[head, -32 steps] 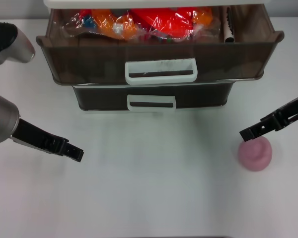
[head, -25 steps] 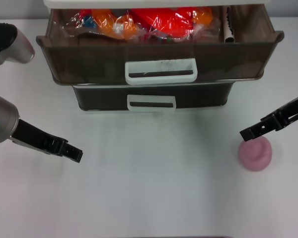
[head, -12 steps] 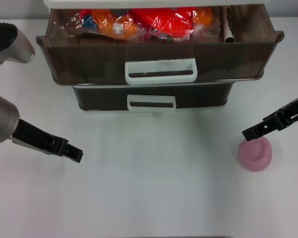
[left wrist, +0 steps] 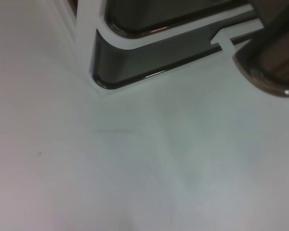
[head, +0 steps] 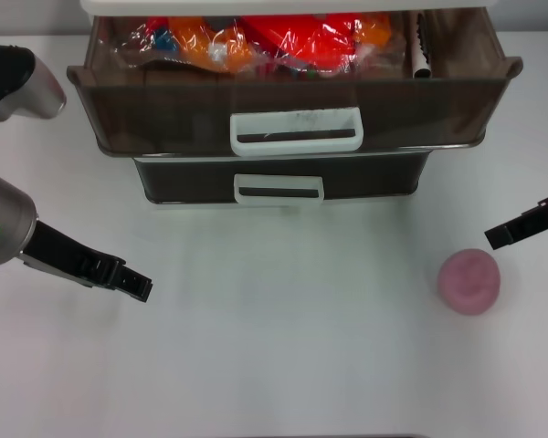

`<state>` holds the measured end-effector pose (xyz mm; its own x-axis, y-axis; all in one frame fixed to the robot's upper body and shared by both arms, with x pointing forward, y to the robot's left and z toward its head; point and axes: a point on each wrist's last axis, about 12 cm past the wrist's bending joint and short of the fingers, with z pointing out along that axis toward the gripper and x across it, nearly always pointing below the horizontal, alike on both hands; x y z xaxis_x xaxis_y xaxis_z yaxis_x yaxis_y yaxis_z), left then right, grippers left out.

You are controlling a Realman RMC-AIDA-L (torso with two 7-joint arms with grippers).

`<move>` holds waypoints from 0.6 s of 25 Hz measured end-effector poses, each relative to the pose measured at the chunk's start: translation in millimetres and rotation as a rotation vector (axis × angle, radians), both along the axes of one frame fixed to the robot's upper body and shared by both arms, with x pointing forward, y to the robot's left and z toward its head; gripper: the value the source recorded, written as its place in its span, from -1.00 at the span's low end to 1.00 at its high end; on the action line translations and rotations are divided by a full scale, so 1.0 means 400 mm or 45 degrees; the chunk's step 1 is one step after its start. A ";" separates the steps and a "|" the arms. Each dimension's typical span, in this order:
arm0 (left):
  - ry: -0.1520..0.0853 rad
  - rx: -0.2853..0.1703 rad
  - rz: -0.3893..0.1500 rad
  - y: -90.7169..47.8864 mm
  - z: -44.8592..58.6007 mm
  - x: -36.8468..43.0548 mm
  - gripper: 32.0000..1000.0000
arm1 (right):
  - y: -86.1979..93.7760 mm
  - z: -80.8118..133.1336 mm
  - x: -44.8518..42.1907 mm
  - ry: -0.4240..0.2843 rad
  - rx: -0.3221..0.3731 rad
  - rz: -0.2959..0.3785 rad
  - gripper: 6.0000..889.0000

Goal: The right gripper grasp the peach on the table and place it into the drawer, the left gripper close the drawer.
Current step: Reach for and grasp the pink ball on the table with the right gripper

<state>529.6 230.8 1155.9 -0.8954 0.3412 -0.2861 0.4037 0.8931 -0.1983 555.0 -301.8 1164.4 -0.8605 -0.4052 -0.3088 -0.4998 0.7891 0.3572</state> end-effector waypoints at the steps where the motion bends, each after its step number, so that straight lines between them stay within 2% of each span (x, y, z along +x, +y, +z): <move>1: -0.001 0.000 0.000 0.000 0.000 0.000 0.61 | -0.008 -0.006 0.001 0.004 0.004 -0.005 0.77; 10: 0.019 -0.003 -0.006 -0.002 -0.012 0.006 0.60 | -0.029 -0.083 0.011 0.037 0.025 -0.021 0.77; 15: 0.015 -0.006 -0.007 -0.003 -0.015 0.009 0.60 | -0.034 -0.113 0.015 0.041 0.017 -0.033 0.77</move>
